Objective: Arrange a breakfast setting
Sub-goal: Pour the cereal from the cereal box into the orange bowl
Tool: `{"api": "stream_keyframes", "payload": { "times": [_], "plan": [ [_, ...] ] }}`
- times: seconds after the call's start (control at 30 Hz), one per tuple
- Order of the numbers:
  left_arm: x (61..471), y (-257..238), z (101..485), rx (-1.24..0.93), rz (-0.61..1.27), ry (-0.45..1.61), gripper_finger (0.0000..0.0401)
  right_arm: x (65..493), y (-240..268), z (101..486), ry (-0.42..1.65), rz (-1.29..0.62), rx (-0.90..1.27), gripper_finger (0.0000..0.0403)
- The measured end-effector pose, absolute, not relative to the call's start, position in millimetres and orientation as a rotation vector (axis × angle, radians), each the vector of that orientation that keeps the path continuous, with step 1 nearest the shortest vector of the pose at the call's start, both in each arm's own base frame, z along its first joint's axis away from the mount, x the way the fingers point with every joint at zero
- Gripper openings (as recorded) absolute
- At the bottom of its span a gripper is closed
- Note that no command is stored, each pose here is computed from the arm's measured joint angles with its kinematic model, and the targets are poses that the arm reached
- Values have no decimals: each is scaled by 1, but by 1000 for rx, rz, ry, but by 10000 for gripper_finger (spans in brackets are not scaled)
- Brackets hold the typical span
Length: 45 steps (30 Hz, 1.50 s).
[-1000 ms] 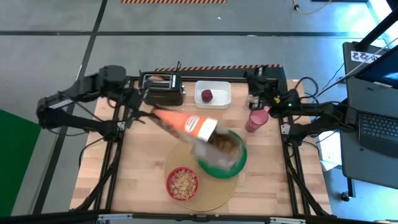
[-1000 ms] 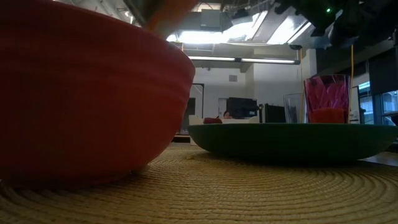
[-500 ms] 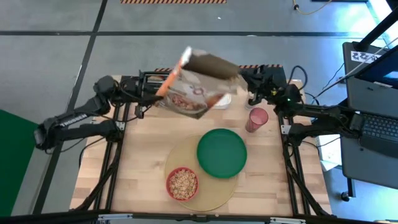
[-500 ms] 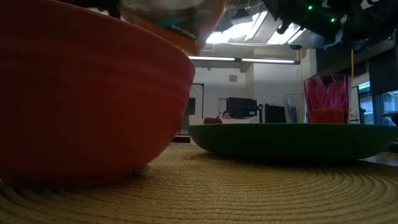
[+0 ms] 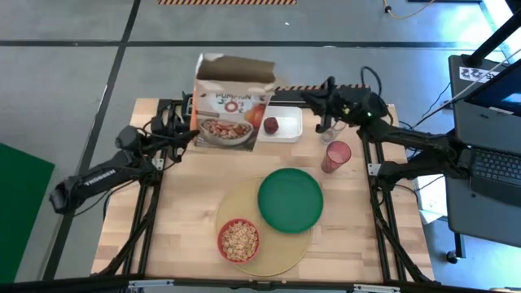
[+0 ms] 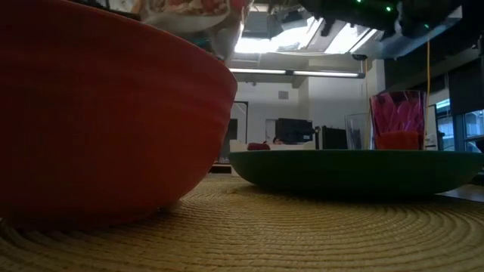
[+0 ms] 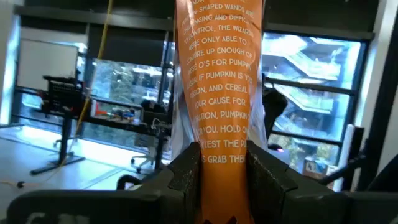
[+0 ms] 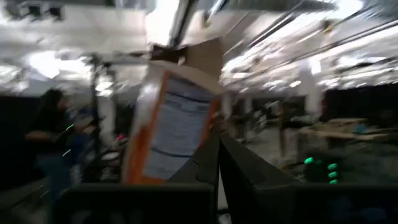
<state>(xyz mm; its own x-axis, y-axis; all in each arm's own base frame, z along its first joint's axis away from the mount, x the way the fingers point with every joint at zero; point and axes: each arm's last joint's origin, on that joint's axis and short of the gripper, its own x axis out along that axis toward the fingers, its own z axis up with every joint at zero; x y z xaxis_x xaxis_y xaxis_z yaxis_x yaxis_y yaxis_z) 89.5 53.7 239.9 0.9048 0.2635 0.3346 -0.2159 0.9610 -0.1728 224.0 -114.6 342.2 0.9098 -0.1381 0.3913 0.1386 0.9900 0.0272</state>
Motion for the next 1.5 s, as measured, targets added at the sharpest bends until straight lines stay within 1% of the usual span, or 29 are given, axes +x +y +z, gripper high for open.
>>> {"api": "stream_keyframes", "payload": {
  "times": [0.17, 0.27, 0.33, 0.43, 0.63, 0.7, 0.77, 0.83, 0.97, 1.07, 1.3, 1.5],
  "plan": [
    [81, 52, 227, -113, 345, -446, 95, 241, -120, 359, -368, -34, -3, 23],
    [79, 51, 219, -100, 364, -464, 95, 247, -124, 367, -384, -12, 22, 57],
    [79, 51, 213, -110, 363, -455, 95, 253, -127, 369, -381, -3, 51, 95],
    [80, 51, 206, -136, 344, -437, 95, 264, -132, 371, -346, 27, 91, 170],
    [79, 49, 211, -106, 309, -486, 95, 287, -144, 375, -314, 76, 143, 320],
    [78, 48, 213, -97, 309, -507, 95, 293, -147, 377, -314, 79, 156, 360],
    [78, 48, 213, -100, 307, -510, 95, 300, -151, 379, -316, 84, 178, 388],
    [78, 48, 213, -110, 304, -507, 95, 308, -151, 380, -311, 112, 191, 394],
    [78, 48, 212, -111, 298, -503, 95, 327, -153, 380, -302, 147, 194, 378],
    [78, 48, 212, -111, 289, -501, 95, 337, -158, 381, -304, 159, 191, 376],
    [78, 48, 212, -117, 279, -499, 95, 353, -167, 386, -313, 182, 179, 398],
    [79, 48, 211, -121, 262, -484, 95, 370, -161, 390, -307, 231, 181, 382]
  ]
}}
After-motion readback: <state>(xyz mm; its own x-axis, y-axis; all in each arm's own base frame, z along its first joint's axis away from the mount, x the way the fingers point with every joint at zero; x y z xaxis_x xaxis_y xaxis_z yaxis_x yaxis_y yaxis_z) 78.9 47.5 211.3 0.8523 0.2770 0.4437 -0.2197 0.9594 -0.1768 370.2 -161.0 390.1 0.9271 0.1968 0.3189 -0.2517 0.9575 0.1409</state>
